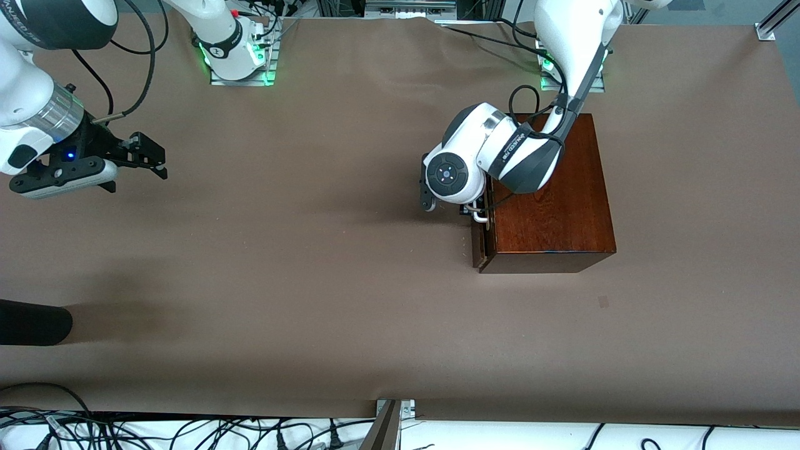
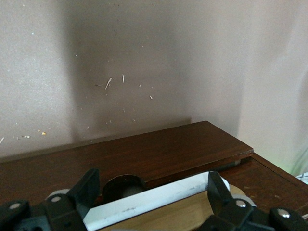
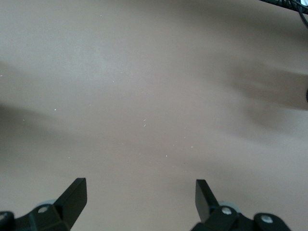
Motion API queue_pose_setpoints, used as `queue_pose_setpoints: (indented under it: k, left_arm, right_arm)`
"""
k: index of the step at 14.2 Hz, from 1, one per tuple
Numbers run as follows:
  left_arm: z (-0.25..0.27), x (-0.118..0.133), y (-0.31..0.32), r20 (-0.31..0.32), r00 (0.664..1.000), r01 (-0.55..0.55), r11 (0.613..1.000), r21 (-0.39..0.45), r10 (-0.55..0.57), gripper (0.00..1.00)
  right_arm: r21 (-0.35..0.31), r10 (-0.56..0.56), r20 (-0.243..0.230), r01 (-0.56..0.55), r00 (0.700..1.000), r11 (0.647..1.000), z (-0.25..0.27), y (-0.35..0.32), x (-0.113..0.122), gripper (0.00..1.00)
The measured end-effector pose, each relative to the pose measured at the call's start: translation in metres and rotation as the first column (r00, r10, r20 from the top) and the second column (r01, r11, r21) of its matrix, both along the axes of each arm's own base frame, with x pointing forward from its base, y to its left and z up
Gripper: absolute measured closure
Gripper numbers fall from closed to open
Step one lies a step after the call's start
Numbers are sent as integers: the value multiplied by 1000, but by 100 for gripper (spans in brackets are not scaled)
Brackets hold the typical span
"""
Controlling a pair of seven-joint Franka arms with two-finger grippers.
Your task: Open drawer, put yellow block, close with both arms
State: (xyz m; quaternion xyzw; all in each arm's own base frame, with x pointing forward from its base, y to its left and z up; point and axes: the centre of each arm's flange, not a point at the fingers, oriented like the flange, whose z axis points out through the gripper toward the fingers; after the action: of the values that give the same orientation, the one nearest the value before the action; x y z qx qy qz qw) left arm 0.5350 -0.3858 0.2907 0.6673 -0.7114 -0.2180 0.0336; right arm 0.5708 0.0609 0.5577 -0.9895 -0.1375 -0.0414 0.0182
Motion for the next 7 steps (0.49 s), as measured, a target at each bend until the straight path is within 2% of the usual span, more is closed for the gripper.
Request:
queue_pose_setpoints:
  k: [2, 4, 7]
  left_arm:
    - [18, 5, -2, 25, 999, -32, 999, -29, 32, 0]
    - [58, 13, -3, 55, 995, -76, 992, -104, 82, 0]
    - [128, 29, 1, 146, 982, -90, 979, -184, 117, 0]
  right_arm:
    - [0, 0, 0, 0, 1000, 1000, 0, 0, 0, 0]
    - [0, -1, -1, 1, 1000, 1000, 0, 0, 0, 0]
    - [-1, -8, -2, 8, 1000, 1000, 0, -4, 0, 0]
